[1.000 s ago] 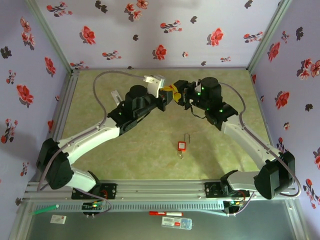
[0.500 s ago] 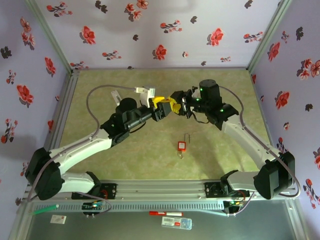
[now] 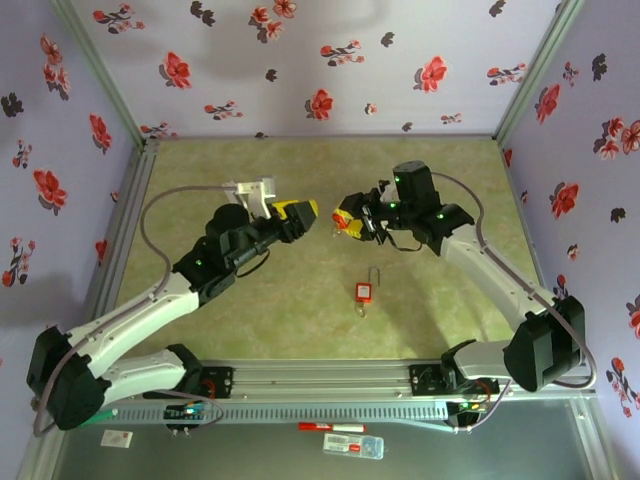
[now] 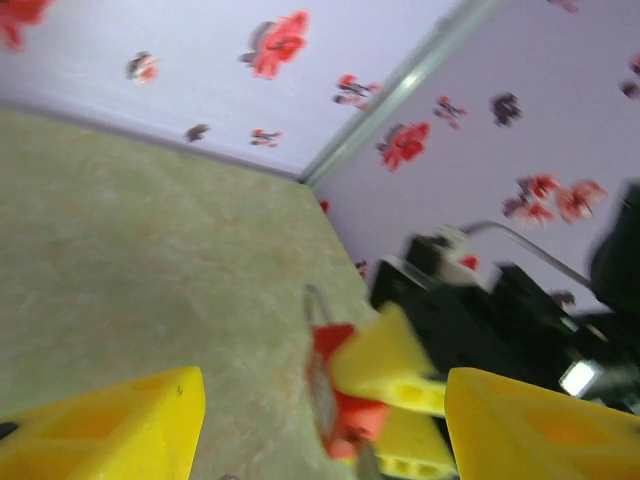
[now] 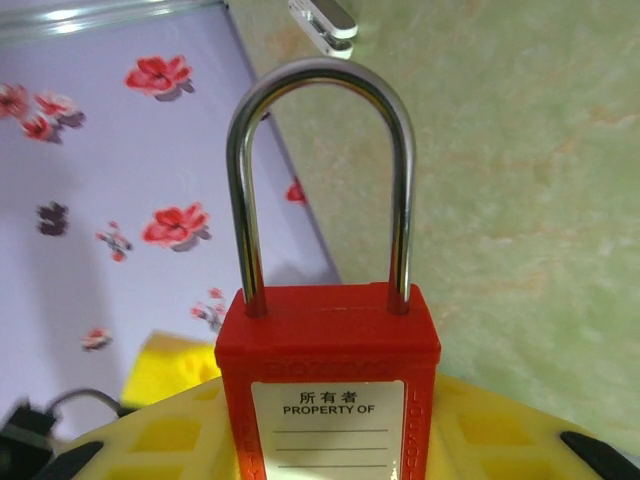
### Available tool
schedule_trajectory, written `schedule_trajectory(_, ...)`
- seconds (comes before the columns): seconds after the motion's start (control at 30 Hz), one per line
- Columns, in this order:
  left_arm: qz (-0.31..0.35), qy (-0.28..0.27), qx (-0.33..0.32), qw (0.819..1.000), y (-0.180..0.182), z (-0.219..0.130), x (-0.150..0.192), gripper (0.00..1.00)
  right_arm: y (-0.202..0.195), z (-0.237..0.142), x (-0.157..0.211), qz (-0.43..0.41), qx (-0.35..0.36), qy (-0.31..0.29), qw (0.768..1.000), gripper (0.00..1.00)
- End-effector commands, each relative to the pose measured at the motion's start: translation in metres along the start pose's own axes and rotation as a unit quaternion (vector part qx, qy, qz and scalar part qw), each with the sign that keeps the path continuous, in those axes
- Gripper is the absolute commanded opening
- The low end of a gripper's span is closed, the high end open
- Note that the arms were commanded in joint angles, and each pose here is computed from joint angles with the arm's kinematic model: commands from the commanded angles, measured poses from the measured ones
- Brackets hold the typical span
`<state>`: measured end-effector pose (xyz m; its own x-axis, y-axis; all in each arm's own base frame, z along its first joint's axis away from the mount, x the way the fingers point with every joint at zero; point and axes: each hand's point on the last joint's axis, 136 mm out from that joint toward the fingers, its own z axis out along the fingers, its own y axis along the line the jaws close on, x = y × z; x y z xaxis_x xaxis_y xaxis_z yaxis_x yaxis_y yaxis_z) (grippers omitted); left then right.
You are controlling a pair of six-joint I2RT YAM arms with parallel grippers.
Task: Unlock with the key
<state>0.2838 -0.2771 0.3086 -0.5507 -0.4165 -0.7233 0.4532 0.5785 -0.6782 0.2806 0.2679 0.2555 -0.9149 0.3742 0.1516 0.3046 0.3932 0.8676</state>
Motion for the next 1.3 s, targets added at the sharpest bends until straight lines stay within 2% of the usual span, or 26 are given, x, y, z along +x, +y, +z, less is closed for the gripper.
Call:
schedule_trajectory(0.0,-0.071,-0.007,-0.049,0.996,0.015,-0.002,-0.016,0.66,0.006,-0.015,0.009,-0.088,0.024,0.003,0.996,0.0)
schedule_trajectory(0.23,-0.118,0.042,-0.082,0.989,0.004,0.023,-0.033,0.69,-0.015,-0.026,0.029,-0.226,0.11,0.025,0.967,0.0)
schedule_trajectory(0.43,-0.176,0.11,-0.081,0.975,-0.006,0.052,-0.011,0.66,-0.017,-0.028,0.042,-0.315,0.129,0.046,0.939,0.0)
schedule_trajectory(0.57,-0.196,0.157,-0.088,0.964,-0.011,0.066,0.015,0.61,-0.017,-0.025,0.05,-0.359,0.133,0.068,0.921,0.0)
schedule_trajectory(0.8,-0.224,0.216,-0.088,0.946,-0.025,0.078,0.053,0.56,-0.02,-0.025,0.053,-0.398,0.153,0.085,0.901,0.0)
schedule_trajectory(1.03,-0.251,0.255,-0.093,0.929,-0.031,0.074,0.082,0.51,-0.028,-0.024,0.046,-0.408,0.185,0.089,0.889,0.0)
schedule_trajectory(1.27,-0.277,0.287,-0.1,0.912,-0.03,0.068,0.113,0.32,-0.027,-0.022,0.035,-0.424,0.209,0.084,0.877,0.0)
